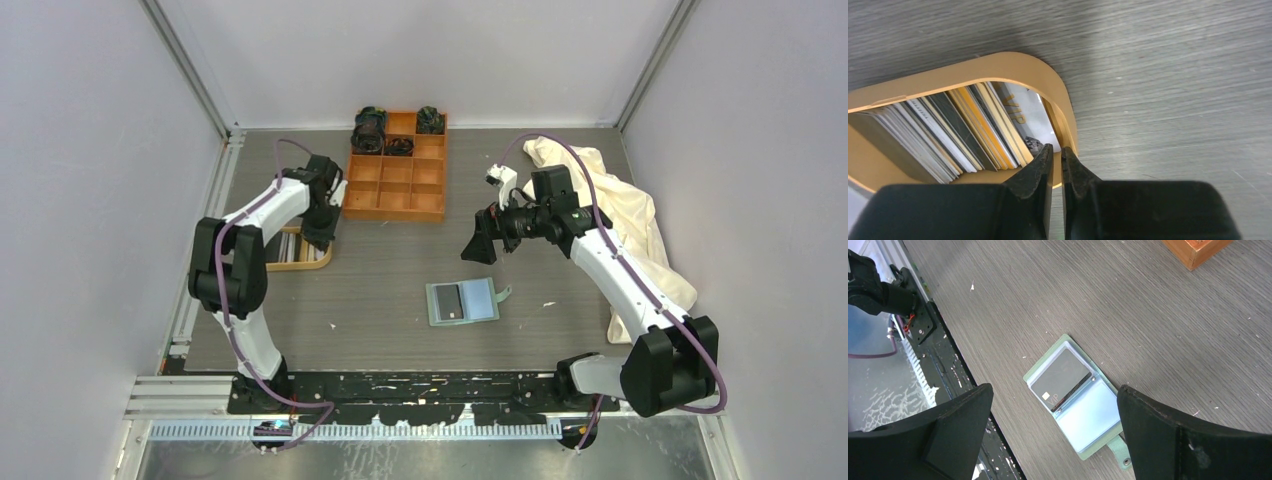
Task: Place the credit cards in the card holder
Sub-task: Move the storage box to the center of the board.
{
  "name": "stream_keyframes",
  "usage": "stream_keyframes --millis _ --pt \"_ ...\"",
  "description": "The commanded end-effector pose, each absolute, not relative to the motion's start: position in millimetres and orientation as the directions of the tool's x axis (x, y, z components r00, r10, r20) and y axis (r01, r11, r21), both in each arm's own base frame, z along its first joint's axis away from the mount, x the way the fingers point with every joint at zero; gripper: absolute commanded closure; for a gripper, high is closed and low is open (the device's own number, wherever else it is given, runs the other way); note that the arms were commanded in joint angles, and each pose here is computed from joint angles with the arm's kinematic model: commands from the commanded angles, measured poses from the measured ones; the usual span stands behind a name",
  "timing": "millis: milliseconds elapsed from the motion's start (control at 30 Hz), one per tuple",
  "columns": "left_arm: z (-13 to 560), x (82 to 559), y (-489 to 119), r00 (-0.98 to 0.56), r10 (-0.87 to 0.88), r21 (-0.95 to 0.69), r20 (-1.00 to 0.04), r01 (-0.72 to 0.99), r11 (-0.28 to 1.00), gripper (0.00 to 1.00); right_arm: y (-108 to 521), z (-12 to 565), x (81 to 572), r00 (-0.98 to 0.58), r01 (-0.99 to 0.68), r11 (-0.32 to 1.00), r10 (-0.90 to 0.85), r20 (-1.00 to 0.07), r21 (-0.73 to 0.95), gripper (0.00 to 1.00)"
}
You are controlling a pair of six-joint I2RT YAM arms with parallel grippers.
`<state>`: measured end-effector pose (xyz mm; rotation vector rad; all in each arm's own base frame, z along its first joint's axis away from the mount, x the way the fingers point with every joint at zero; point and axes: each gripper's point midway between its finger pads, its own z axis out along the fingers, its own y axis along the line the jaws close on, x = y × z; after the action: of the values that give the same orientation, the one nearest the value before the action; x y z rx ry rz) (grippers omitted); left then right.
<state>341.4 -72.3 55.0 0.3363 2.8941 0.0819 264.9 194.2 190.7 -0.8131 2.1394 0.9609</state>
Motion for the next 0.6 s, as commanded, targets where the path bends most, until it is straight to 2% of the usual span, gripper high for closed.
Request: stream_keyframes --millis 0,133,267,567 --pt "64.2 336.0 -120.3 -0.956 0.185 -0.164 -0.229 0.225 0.961 0.87 198.7 204.1 268.7 -0.554 -0.773 0.517 -0.264 -0.79 0.369 0.01" --pt "63.6 324.6 -160.5 -0.965 0.168 -0.324 -0.203 0.228 0.918 0.87 199.2 200.7 269.4 -0.562 -0.768 0.518 -0.264 -0.784 0.376 0.01" --pt "63.9 318.3 -209.2 -0.968 0.125 -0.448 -0.22 0.214 0.868 0.88 201.0 193.4 270.4 -0.583 -0.759 0.517 -0.268 -0.767 0.396 0.01" --pt "93.6 331.6 -320.2 -0.928 0.035 -0.607 -0.37 0.27 0.747 0.85 202.0 182.7 273.0 -0.618 -0.737 0.524 -0.269 -0.739 0.426 0.0"
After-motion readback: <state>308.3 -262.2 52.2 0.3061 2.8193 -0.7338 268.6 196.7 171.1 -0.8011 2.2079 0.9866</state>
